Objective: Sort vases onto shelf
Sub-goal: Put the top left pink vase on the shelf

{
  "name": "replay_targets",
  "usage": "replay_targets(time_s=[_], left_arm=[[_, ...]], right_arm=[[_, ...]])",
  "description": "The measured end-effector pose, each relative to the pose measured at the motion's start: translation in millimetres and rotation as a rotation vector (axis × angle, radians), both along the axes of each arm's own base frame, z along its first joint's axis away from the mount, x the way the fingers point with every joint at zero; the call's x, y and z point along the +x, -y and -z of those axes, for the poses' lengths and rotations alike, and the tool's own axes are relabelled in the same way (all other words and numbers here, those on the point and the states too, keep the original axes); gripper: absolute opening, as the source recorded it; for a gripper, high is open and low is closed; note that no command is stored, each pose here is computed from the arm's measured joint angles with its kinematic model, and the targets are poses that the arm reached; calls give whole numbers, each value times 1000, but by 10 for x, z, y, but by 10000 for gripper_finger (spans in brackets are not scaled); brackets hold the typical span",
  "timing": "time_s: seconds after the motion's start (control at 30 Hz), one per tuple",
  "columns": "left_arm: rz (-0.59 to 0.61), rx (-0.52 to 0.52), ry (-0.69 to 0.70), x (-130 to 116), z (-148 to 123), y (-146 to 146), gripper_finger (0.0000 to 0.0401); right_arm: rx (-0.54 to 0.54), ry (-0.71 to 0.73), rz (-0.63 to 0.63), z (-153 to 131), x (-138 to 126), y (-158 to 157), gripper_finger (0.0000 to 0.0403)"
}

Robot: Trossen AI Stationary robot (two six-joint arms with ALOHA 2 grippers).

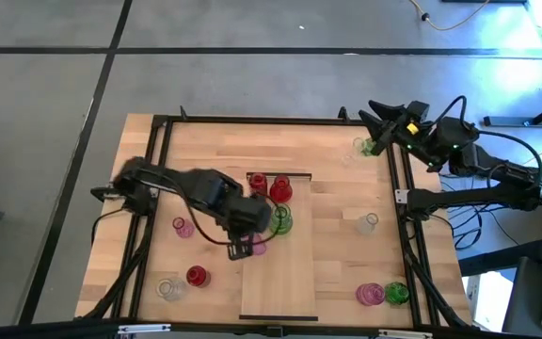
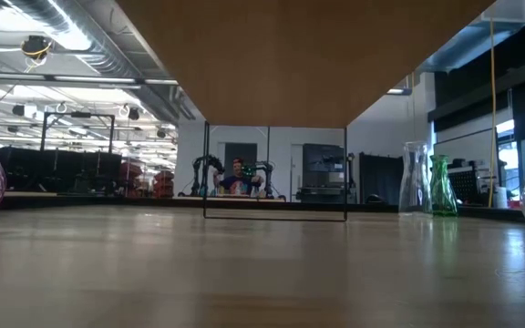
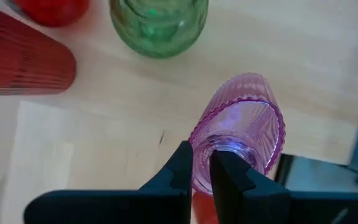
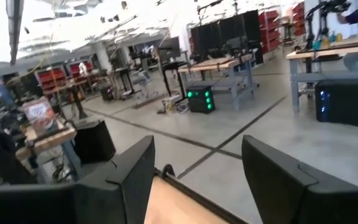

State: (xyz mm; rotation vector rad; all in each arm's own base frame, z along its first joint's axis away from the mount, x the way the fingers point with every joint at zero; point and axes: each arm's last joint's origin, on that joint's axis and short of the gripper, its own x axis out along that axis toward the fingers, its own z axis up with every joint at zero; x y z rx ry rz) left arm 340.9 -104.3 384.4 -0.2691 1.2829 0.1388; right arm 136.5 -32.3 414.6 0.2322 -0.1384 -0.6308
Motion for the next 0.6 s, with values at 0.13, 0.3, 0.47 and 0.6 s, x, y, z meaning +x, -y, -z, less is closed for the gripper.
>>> replay_targets(time_s=[0.13, 0.3, 0.47, 0.6], left_arm=[[21, 13, 14, 108, 44, 101, 24], [62, 38, -37, 183, 195, 204, 24], [153, 98, -47, 216, 290, 315, 24], [153, 100, -55, 243, 322, 321, 24]], right_arm=[[2, -29, -25, 20, -91, -19, 223], [6, -43, -31, 30, -168, -30, 223], [5, -39, -65, 26, -195, -43, 223], [3, -36, -90, 23, -202, -51, 223]])
